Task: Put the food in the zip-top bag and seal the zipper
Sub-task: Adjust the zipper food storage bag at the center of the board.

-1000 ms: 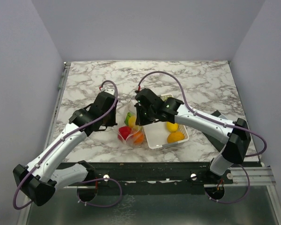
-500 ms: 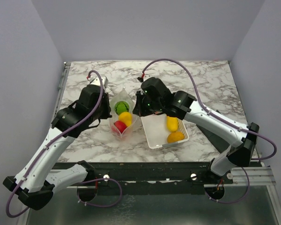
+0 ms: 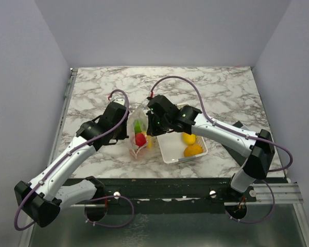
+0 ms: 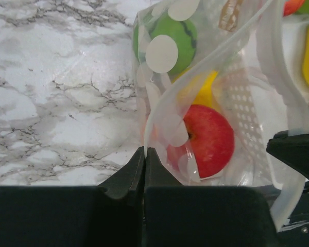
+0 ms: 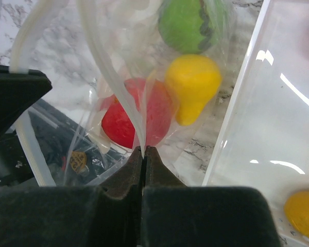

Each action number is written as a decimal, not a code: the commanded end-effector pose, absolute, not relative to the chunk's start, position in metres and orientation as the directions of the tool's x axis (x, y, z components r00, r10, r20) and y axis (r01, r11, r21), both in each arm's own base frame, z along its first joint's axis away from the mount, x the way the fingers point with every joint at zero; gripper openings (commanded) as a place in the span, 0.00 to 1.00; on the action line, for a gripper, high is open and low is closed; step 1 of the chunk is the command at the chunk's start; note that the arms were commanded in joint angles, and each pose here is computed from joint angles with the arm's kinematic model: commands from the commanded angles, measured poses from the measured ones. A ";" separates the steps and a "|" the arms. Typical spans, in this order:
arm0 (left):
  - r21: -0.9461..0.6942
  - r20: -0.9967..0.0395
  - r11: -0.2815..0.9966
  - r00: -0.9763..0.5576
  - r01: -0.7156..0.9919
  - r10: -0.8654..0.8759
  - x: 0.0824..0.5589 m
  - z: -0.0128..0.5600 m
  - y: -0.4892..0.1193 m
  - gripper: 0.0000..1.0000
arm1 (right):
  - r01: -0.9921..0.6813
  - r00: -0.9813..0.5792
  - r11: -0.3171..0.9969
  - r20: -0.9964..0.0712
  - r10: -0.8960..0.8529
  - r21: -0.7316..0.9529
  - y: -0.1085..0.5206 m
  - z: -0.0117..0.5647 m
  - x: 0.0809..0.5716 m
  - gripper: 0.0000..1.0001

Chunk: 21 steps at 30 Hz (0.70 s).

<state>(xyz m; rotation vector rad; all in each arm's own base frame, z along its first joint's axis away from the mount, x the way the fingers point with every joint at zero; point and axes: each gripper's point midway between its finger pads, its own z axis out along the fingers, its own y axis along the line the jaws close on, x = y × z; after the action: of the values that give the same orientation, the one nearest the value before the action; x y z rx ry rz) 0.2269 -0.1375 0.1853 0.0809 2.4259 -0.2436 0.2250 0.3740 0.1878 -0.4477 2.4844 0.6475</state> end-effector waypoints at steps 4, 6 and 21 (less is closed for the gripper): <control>-0.197 -0.685 0.966 -0.728 0.169 -0.012 0.236 0.211 -0.151 0.00 | -0.446 -0.770 0.828 -0.617 -0.160 0.341 0.375 0.217 0.232 0.01; -0.215 -0.725 0.957 -0.688 0.196 -0.022 0.236 0.247 -0.151 0.00 | -0.460 -0.750 0.816 -0.645 -0.145 0.351 0.374 0.239 0.232 0.01; -0.218 -0.750 0.959 -0.660 0.181 -0.046 0.233 0.263 -0.143 0.00 | -0.466 -0.735 0.809 -0.666 -0.128 0.358 0.378 0.249 0.237 0.01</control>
<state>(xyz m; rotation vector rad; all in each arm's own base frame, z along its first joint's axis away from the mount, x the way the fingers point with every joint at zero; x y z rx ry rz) 0.2315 -0.1416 0.3200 0.0851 2.1283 -0.4159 0.2354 0.3754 0.2905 -0.4155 2.2681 0.7615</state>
